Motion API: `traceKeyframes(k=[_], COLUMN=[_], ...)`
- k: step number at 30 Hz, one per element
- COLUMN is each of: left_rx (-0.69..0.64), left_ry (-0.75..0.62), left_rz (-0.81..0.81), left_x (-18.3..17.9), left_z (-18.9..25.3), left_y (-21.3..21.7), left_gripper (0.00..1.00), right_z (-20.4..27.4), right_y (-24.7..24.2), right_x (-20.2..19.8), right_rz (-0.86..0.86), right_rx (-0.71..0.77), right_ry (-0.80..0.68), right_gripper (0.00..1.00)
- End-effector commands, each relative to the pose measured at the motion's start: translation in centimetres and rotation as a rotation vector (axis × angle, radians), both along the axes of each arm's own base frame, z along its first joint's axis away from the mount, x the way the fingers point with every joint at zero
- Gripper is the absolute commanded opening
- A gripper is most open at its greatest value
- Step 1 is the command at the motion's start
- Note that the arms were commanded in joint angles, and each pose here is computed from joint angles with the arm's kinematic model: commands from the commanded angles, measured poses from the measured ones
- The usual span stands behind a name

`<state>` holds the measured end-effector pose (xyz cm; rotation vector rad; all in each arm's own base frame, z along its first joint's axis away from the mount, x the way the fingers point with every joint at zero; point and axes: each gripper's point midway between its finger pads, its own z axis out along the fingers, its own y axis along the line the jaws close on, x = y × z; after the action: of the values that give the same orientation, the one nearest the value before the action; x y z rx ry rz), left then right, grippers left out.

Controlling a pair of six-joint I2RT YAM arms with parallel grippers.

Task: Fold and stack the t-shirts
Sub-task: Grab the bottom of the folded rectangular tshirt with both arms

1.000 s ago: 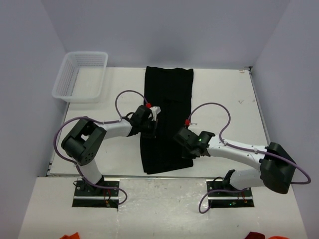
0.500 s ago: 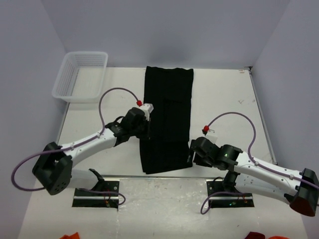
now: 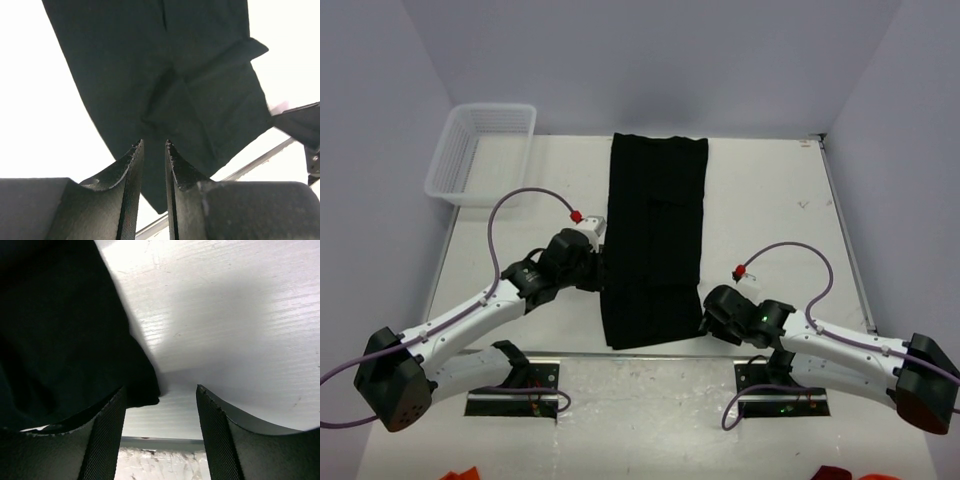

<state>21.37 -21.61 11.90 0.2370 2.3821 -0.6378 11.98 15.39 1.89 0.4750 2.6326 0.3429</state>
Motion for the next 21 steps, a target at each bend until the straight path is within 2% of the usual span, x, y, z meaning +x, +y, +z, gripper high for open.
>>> traceKeyframes(k=[1, 14, 19, 21], left_rx=[-0.016, -0.029, -0.01, 0.009], left_ry=[0.021, 0.02, 0.059, 0.087], left_rz=[0.004, -0.013, 0.001, 0.013], left_x=[-0.7, -1.0, -1.3, -1.5], left_z=[-0.1, 0.0, -0.8, -1.6], left_y=[0.2, 0.0, 0.2, 0.5], left_gripper=[0.25, 0.25, 0.26, 0.26], right_z=[-0.8, -1.5, -1.5, -1.5], right_y=[-0.2, 1.9, 1.9, 1.7], right_x=[0.3, -0.3, -0.6, -0.6], right_rz=[-0.068, -0.047, -0.051, -0.058], right_rx=[0.027, 0.114, 0.128, 0.124], right_ry=[-0.012, 0.045, 0.051, 0.045], right_gripper=[0.59, 0.46, 0.42, 0.35])
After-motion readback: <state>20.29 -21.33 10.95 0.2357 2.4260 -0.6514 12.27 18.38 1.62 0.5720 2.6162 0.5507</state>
